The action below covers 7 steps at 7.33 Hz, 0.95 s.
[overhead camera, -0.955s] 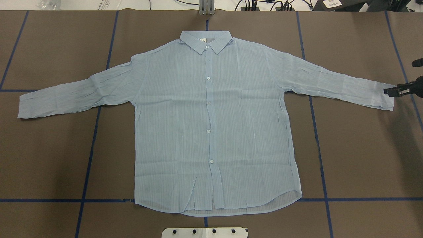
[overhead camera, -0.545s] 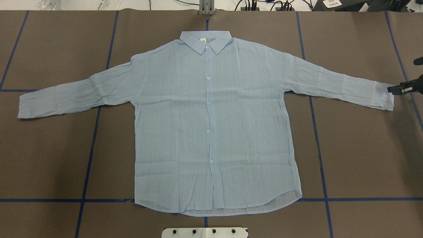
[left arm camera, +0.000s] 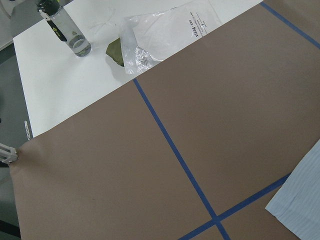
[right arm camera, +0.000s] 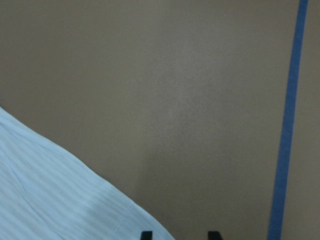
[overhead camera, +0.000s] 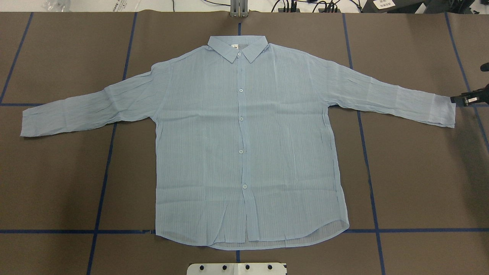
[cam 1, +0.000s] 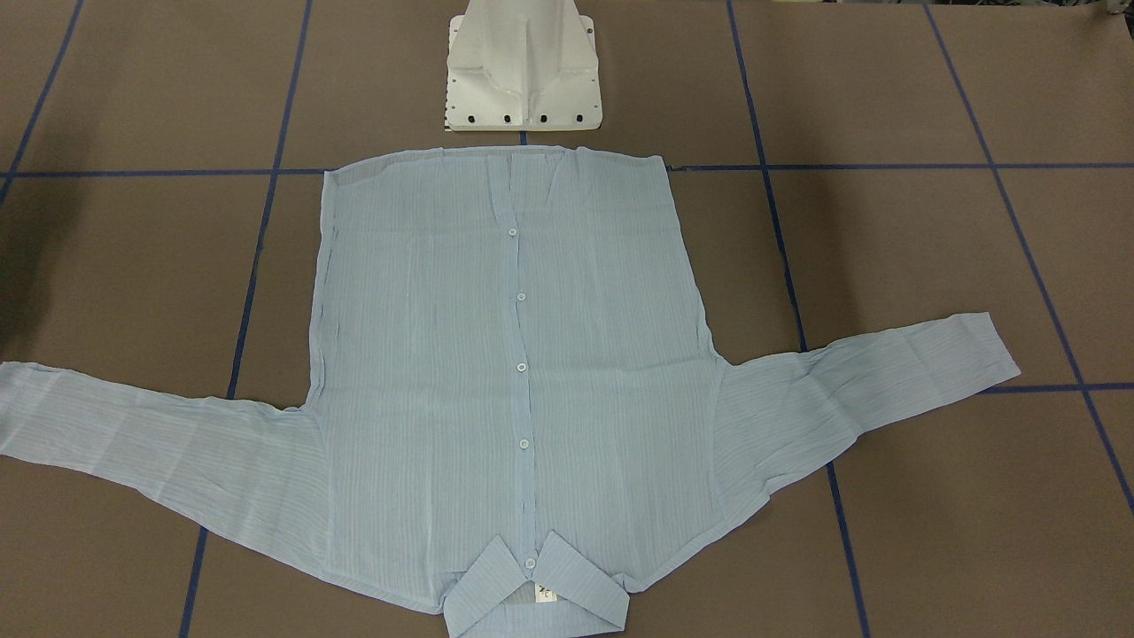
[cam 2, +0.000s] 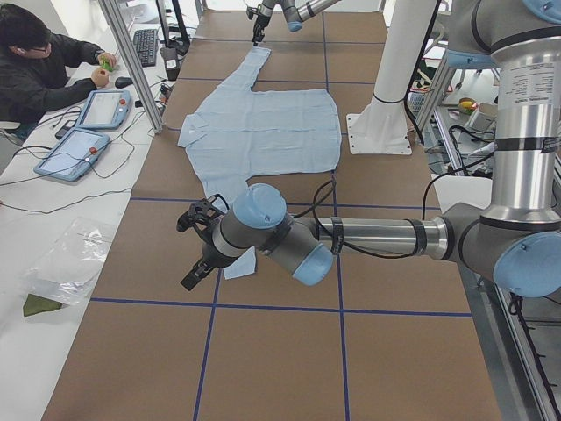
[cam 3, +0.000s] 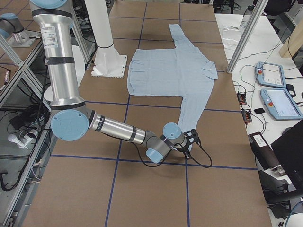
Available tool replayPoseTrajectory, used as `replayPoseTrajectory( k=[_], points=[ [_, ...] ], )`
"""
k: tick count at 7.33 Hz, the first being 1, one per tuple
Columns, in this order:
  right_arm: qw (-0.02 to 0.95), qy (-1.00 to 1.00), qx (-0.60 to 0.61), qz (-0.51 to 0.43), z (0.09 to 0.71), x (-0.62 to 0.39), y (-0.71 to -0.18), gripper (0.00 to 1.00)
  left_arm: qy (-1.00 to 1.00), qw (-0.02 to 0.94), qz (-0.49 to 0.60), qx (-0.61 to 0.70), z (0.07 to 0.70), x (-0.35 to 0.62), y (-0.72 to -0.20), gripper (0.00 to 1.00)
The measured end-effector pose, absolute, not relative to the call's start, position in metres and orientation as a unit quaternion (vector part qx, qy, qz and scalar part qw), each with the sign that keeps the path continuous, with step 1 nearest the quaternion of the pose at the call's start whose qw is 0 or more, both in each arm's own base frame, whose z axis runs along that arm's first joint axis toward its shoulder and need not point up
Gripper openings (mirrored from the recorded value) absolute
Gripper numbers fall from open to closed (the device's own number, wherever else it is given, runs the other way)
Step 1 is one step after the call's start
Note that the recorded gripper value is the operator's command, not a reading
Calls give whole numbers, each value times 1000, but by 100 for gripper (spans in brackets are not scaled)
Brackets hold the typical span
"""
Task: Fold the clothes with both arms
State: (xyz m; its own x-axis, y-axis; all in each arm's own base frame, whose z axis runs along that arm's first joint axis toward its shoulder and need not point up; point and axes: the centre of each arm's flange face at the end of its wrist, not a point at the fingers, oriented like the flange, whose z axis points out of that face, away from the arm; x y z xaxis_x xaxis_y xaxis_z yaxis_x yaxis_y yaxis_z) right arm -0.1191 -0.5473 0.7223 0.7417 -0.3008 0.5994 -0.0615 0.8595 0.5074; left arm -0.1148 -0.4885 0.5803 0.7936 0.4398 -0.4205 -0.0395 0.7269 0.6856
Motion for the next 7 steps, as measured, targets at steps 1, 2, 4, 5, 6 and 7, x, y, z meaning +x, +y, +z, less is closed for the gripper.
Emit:
replayPoseTrajectory(
  k=[1, 2, 4, 5, 6, 7],
  points=[
    [897, -353, 257, -67, 721, -122, -555, 48, 291, 882, 136, 344, 580, -115, -488, 100],
    [897, -354, 257, -66, 720, -124, -560, 48, 291, 882, 136, 344, 581, -115, -488, 100],
    [897, -356, 253, -68, 724, -123, -559, 48, 291, 882, 136, 344, 581, -115, -488, 100],
    [896, -361, 251, -69, 727, -122, -554, 48, 291, 882, 136, 344, 580, -115, -488, 100],
    [894, -364, 251, -71, 730, -121, -549, 45, 291, 882, 136, 344, 581, -115, -488, 100],
    [893, -366, 251, -71, 732, -120, -546, 25, 291, 882, 135, 344, 581, -115, -488, 100]
  ],
)
